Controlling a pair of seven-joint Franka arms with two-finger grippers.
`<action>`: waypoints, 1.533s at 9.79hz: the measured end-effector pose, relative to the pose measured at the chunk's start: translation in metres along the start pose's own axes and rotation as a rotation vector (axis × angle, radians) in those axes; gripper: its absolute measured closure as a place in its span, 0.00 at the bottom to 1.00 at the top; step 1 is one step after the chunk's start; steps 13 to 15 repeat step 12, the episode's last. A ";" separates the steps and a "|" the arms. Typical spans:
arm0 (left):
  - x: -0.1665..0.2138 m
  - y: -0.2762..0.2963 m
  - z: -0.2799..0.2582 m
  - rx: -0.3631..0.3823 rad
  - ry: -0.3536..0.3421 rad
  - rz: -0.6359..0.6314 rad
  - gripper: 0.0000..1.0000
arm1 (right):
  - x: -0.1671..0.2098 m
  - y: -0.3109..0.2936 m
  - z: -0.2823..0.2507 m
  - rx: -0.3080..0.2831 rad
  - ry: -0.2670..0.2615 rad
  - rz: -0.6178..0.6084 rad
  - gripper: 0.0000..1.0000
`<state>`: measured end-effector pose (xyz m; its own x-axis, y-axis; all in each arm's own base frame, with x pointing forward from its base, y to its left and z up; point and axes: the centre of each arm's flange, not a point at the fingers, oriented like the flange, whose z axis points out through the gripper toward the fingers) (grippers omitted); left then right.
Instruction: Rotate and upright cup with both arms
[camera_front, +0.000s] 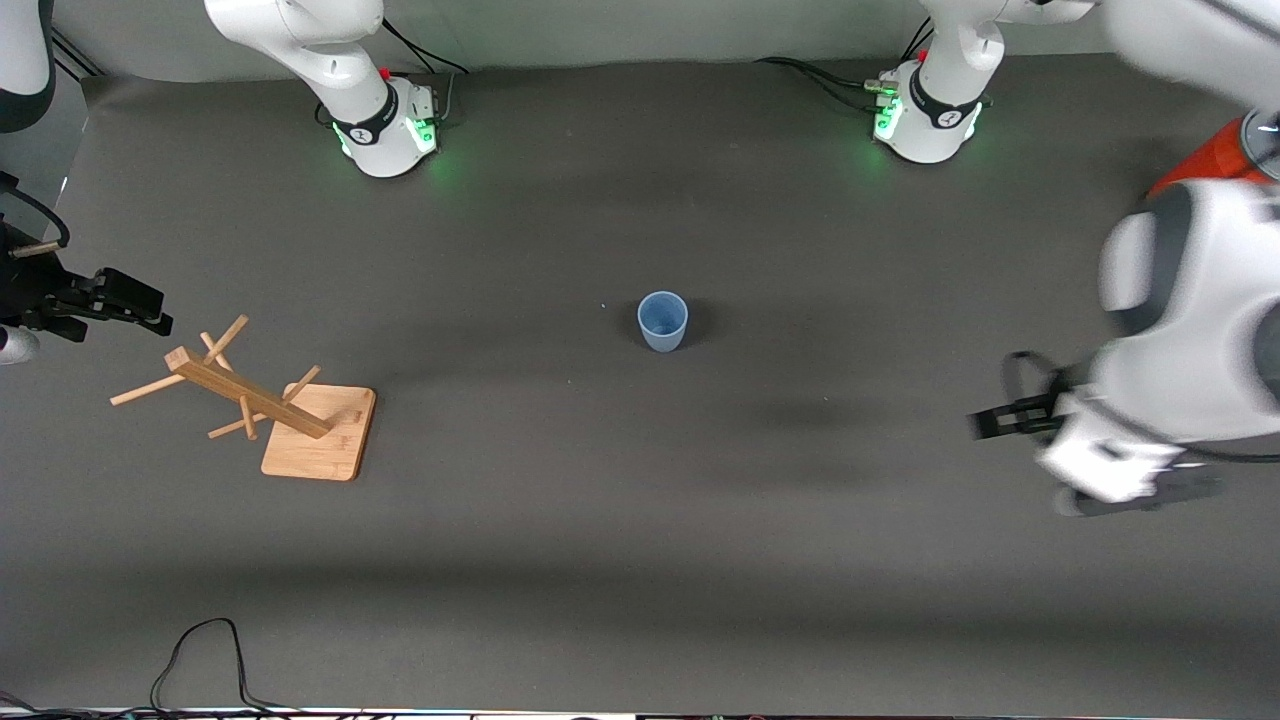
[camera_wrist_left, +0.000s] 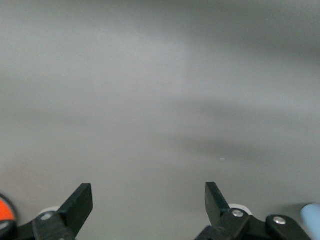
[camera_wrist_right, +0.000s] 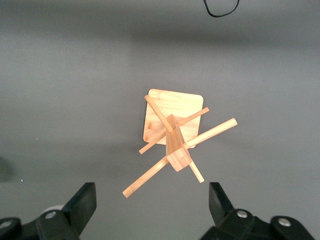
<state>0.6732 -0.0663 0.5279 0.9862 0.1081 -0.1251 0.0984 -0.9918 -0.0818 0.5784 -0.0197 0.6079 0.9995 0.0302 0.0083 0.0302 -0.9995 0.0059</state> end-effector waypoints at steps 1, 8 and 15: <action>-0.013 -0.034 -0.014 -0.013 0.023 0.042 0.00 | 0.000 0.000 0.000 0.000 0.001 0.000 0.00; -0.122 -0.046 -0.045 -0.050 0.193 0.113 0.00 | 0.000 0.001 -0.001 0.000 0.002 0.002 0.00; -0.130 -0.060 -0.059 -0.045 0.163 0.139 0.00 | 0.000 0.001 -0.001 0.000 0.002 0.002 0.00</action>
